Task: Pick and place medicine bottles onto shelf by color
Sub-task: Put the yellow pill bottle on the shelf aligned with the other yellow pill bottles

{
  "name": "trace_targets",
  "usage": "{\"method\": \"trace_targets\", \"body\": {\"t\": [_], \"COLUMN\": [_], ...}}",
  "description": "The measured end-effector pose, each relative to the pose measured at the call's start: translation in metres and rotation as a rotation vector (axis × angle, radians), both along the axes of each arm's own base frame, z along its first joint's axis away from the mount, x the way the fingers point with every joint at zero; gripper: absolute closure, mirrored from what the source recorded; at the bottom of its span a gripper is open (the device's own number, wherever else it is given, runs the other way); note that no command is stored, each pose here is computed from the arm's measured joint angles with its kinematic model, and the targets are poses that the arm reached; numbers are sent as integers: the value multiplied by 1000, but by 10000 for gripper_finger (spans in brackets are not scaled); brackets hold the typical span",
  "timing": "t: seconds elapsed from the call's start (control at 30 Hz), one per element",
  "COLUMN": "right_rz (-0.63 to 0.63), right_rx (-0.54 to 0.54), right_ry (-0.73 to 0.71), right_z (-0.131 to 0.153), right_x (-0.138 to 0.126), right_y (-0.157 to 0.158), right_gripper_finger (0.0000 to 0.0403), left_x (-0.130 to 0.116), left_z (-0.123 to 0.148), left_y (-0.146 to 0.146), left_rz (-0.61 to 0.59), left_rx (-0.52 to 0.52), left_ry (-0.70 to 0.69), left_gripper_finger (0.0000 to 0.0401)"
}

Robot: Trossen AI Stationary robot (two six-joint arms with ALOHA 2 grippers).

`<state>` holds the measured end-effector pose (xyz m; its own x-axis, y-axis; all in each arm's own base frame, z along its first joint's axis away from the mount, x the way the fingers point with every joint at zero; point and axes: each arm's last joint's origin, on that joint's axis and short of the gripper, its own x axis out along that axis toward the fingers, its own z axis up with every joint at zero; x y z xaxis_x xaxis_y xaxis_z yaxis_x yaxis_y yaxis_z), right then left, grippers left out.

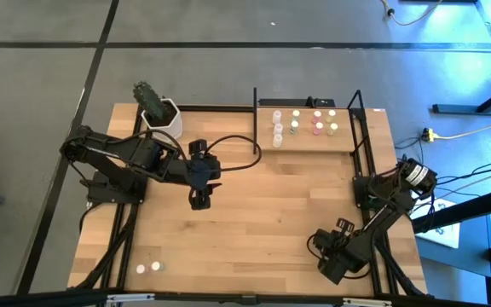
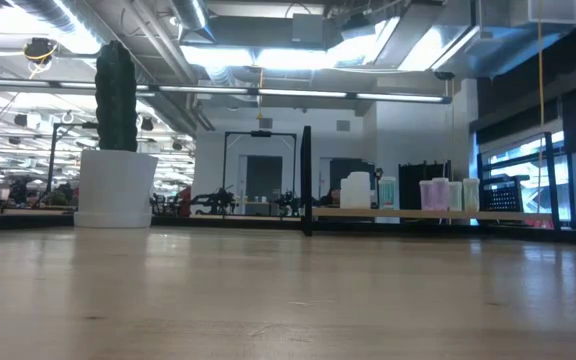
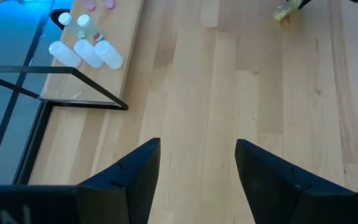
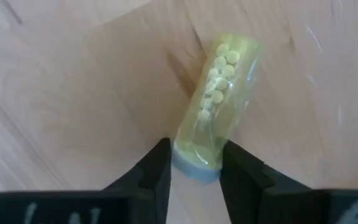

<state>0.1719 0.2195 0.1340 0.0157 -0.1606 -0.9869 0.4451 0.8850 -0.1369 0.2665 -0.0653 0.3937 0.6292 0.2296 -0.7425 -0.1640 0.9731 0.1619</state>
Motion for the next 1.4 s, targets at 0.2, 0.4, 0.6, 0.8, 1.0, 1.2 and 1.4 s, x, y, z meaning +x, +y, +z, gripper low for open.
{"method": "trace_targets", "body": {"t": [0.2,0.4,0.6,0.8,1.0,1.2,1.4], "right_rz": [-121,-167,-220,-313,-286,-269,-384], "right_rx": [42,112,211,385,677,856,961], "right_ry": [28,33,12,121,315,344,359], "right_z": [1,8,28,42,48,51,51], "right_x": [8,20,29,41,59,76,87], "right_y": [-4,-7,-19,-37,-60,-87,-117], "right_gripper_finger": [291,282,289,287,287,286,286], "left_x": [0,0,0,0,0,0,0], "left_z": [0,0,0,0,0,0,0], "left_y": [0,0,0,0,0,0,0], "left_rz": [0,0,0,0,0,0,0], "left_rx": [0,0,0,0,0,0,0], "left_ry": [0,0,0,0,0,0,0], "left_gripper_finger": [199,199,199,199,199,199,199]}}
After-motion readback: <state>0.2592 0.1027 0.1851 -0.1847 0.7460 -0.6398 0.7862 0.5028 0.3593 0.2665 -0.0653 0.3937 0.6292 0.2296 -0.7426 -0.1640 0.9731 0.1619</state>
